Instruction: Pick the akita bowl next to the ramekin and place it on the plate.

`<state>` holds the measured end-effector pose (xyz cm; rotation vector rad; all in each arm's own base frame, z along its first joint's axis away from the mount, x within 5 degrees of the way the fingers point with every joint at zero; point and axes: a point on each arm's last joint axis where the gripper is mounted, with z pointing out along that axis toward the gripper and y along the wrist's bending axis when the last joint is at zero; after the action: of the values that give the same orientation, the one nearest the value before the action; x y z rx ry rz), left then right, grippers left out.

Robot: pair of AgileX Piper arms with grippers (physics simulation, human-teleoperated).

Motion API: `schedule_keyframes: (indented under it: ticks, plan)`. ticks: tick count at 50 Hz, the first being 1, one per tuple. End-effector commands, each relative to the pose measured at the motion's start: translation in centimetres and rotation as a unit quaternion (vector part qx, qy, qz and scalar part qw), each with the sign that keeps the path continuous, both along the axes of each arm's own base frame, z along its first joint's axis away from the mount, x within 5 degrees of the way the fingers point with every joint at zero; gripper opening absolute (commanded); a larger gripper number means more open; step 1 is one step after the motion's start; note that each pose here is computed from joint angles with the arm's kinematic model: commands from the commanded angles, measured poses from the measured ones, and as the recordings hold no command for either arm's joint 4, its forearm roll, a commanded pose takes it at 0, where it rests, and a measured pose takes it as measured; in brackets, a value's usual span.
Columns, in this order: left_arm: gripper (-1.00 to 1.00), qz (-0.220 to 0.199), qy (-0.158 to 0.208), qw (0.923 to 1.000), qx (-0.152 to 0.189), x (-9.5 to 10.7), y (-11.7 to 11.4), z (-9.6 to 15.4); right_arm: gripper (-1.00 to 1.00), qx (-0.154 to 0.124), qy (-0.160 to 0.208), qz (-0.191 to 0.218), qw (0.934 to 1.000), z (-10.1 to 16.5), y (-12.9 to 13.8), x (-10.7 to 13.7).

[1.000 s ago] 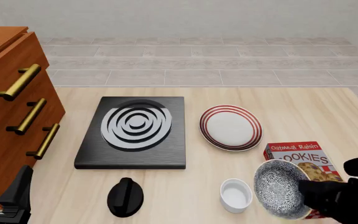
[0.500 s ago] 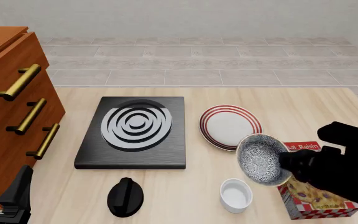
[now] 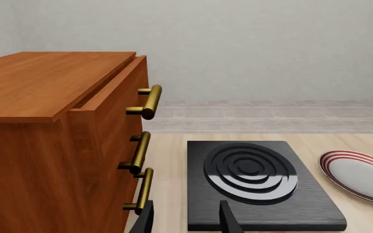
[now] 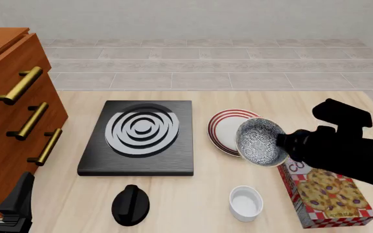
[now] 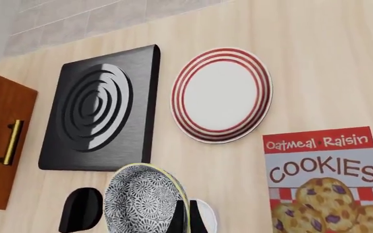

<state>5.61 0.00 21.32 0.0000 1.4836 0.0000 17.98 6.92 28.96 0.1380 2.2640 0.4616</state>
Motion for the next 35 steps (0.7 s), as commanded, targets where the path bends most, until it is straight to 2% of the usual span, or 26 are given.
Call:
schedule_keyframes:
  ticks: [1,15,35]
  plan:
    - [1.0,0.0,0.0,1.0,0.0,0.0,0.0,0.0,-1.0,0.009,-0.004,-0.005,0.9999,0.3,0.8,2.2]
    - [1.0,0.0,0.0,1.0,0.0,0.0,0.0,0.0,-1.0,0.023,0.013,-0.019,0.9995,-0.4,1.7,4.4]
    - [1.0,0.0,0.0,1.0,0.0,0.0,0.0,0.0,-1.0,0.02,0.015,-0.047,0.9986,-1.3,1.0,6.9]
